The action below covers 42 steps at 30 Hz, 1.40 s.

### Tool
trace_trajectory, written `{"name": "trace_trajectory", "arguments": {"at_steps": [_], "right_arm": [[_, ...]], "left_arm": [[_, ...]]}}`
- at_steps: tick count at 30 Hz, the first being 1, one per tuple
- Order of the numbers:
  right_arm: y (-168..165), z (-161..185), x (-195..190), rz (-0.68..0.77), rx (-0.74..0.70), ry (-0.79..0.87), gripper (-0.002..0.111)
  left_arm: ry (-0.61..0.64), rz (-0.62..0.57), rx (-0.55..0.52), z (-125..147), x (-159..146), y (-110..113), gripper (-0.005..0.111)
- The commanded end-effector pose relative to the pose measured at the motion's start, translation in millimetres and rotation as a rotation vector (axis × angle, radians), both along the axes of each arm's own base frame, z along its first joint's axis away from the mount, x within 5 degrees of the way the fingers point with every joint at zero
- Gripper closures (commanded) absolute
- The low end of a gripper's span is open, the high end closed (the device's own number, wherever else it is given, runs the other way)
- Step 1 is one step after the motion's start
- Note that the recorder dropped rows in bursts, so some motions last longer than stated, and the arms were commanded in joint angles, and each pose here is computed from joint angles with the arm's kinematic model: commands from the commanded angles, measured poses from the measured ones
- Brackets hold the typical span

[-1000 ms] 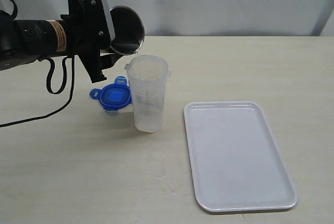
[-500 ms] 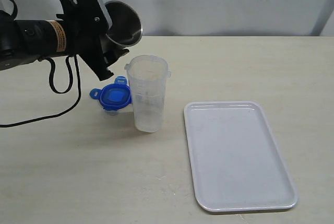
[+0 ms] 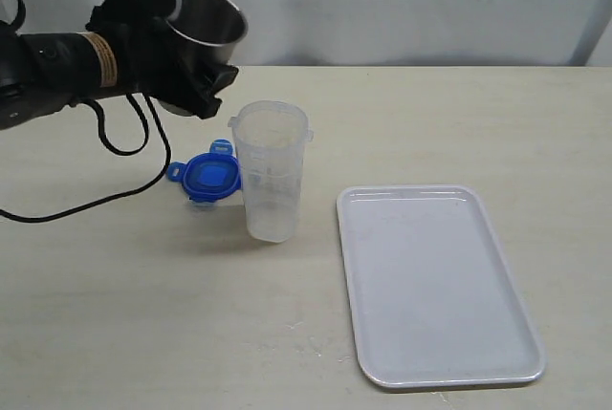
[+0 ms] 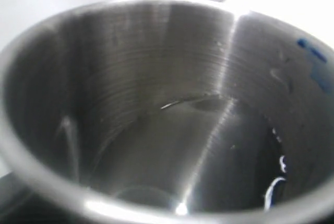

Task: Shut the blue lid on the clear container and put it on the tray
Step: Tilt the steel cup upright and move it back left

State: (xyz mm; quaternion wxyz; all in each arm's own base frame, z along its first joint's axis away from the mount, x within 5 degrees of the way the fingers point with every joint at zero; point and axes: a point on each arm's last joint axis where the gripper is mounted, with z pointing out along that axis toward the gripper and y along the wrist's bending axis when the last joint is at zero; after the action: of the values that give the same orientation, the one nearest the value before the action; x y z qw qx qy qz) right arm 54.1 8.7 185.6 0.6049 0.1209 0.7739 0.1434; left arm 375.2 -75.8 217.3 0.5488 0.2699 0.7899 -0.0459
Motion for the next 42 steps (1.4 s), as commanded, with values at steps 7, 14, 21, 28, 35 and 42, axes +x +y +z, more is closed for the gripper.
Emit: {"name": "trace_trajectory", "arguments": {"at_steps": [7, 14, 21, 28, 35, 42], "right_arm": [[-0.1, -1.1, -0.2, -0.002, 0.001, 0.001, 0.104], [-0.1, -1.1, -0.2, -0.002, 0.001, 0.001, 0.104], [-0.1, -1.1, -0.2, -0.002, 0.001, 0.001, 0.104], [-0.1, -1.1, -0.2, -0.002, 0.001, 0.001, 0.104], [-0.1, -1.1, -0.2, -0.002, 0.001, 0.001, 0.104], [-0.1, -1.1, -0.2, -0.002, 0.001, 0.001, 0.104]], "left_arm": [[-0.072, 0.147, -0.308, -0.6, 19.2, 50.0, 0.107], [-0.100, 0.194, -0.396, -26.2, 28.6, 84.5, 0.107], [-0.085, 0.258, -0.388, -60.1, 33.2, 110.4, 0.107], [-0.125, 0.305, -0.385, -89.4, 35.6, 128.7, 0.107], [-0.138, 0.374, -0.369, -111.7, 36.9, 136.9, 0.107], [-0.122, 0.397, -0.361, -128.7, 36.0, 139.9, 0.107]]}}
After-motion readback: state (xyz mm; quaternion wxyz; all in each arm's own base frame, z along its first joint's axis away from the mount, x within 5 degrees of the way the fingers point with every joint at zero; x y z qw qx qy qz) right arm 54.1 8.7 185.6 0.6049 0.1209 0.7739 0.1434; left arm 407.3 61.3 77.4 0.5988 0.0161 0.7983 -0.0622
